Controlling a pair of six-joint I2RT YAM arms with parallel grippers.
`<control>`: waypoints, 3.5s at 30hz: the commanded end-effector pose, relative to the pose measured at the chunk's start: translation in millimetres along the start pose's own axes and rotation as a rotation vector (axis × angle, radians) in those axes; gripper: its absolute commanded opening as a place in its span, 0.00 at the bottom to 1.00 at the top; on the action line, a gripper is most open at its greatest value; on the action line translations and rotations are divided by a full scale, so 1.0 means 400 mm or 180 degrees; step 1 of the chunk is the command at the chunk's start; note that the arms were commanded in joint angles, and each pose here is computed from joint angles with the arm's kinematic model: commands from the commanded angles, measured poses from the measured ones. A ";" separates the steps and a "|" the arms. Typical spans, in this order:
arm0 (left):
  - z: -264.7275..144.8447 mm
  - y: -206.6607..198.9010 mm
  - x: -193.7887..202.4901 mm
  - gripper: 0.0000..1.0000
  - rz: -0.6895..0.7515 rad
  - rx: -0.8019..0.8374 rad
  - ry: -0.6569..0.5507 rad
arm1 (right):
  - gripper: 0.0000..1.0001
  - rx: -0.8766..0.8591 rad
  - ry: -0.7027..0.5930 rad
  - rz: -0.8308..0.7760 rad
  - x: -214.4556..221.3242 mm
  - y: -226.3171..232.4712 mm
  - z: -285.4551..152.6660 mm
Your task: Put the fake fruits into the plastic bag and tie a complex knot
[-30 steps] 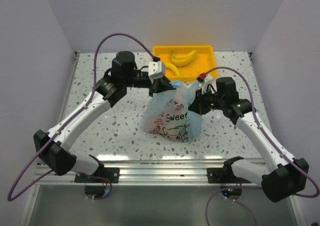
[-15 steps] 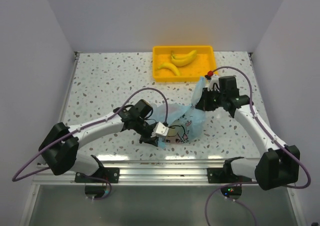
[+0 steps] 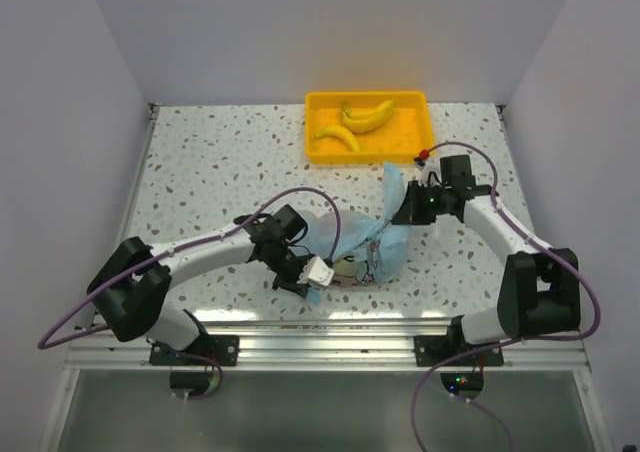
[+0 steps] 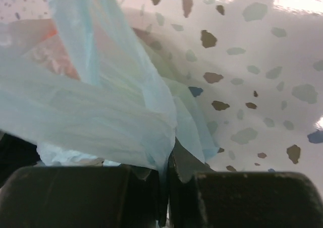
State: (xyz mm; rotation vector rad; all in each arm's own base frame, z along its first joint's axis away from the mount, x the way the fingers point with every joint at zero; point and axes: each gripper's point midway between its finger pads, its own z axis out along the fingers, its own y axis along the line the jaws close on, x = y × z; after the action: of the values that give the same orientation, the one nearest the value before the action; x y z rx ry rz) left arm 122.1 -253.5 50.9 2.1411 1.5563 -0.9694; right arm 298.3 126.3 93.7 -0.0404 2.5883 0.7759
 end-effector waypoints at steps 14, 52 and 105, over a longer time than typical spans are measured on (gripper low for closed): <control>-0.070 0.049 -0.141 0.00 0.0287 -0.0154 -0.0309 | 0.64 -0.1044 -0.0509 -0.1185 -0.069 0.164 -0.092; -0.074 0.020 -0.127 0.00 0.0382 -0.0106 -0.0275 | 0.99 -0.1195 -0.0079 -0.1287 -0.147 0.099 -0.144; -0.415 0.309 -0.602 0.00 -0.0784 -0.1425 -0.2740 | 0.09 -0.1627 -0.0370 -0.2224 -0.014 0.417 -0.126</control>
State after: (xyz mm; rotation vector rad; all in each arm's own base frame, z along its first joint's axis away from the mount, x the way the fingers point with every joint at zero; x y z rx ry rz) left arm 229.5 -368.0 303.1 1.2046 1.3634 -1.1870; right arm 270.8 235.5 205.4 -0.9291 2.0361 1.0272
